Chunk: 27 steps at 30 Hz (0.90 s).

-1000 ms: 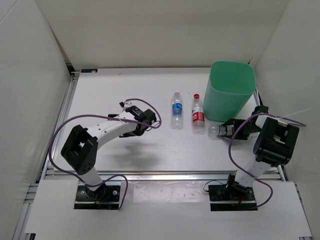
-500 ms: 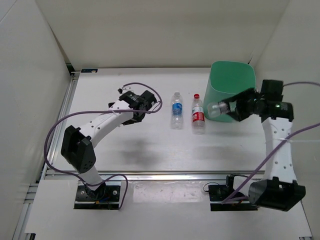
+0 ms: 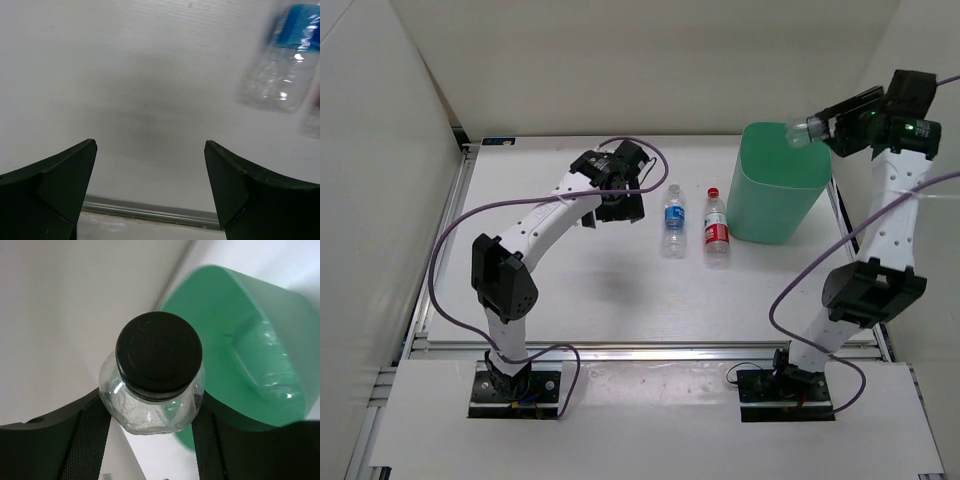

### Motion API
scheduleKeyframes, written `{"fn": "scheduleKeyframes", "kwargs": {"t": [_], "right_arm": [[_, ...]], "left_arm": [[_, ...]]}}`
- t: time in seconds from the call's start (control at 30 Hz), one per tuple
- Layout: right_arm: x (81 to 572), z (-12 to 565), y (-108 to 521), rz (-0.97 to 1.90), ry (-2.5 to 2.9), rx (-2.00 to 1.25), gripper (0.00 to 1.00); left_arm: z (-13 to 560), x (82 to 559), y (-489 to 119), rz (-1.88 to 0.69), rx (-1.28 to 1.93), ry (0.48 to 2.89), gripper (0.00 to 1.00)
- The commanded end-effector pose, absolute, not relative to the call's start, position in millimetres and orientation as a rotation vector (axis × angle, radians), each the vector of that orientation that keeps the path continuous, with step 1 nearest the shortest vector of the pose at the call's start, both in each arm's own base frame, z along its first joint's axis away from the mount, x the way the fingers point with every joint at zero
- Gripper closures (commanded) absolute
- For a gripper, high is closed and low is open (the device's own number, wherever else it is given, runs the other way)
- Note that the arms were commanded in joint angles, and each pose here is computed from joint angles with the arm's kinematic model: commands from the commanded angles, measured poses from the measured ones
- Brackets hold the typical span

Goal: Put the plastic bottles in the bin

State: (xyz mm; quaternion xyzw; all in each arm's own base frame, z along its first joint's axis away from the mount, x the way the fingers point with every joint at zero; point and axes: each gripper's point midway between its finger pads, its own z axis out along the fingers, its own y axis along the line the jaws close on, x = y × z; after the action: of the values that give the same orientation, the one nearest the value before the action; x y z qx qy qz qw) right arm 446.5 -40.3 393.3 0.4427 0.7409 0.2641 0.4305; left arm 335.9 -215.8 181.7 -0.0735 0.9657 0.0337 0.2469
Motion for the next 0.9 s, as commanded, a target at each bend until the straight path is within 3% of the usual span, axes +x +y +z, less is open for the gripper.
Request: {"fn": "scheduleKeyframes", "kwargs": {"t": [0.0,0.03,0.07,0.13,0.47,0.87], "right_arm": [[462.8,357.3,-35.4,0.682,1.949,1.07,0.41],[464.4,351.7,-30.4,0.7,1.994,1.02,0.35],[463.5,349.6,-27.0,0.714,2.026,1.004,0.19],[458.8,346.5,-13.7,0.755,2.091,0.928,0.0],[395.8,363.7,2.3,0.734,2.085,0.812,0.0],[352.0,351.4,18.4,0.747,2.112,0.783,0.0]], "left_arm": [[179.6,352.6,-239.2,-0.1,-0.174,2.677,0.0],[177.6,353.0,-249.9,-0.158,-0.163,2.698,0.0],[173.5,356.9,-251.6,-0.177,-0.173,2.715,0.0],[161.1,367.5,-267.8,-0.252,-0.17,2.743,0.0],[164.2,432.8,-354.8,-0.684,-0.01,2.594,0.0],[110.0,442.8,-394.6,-0.716,0.152,2.591,0.0]]}}
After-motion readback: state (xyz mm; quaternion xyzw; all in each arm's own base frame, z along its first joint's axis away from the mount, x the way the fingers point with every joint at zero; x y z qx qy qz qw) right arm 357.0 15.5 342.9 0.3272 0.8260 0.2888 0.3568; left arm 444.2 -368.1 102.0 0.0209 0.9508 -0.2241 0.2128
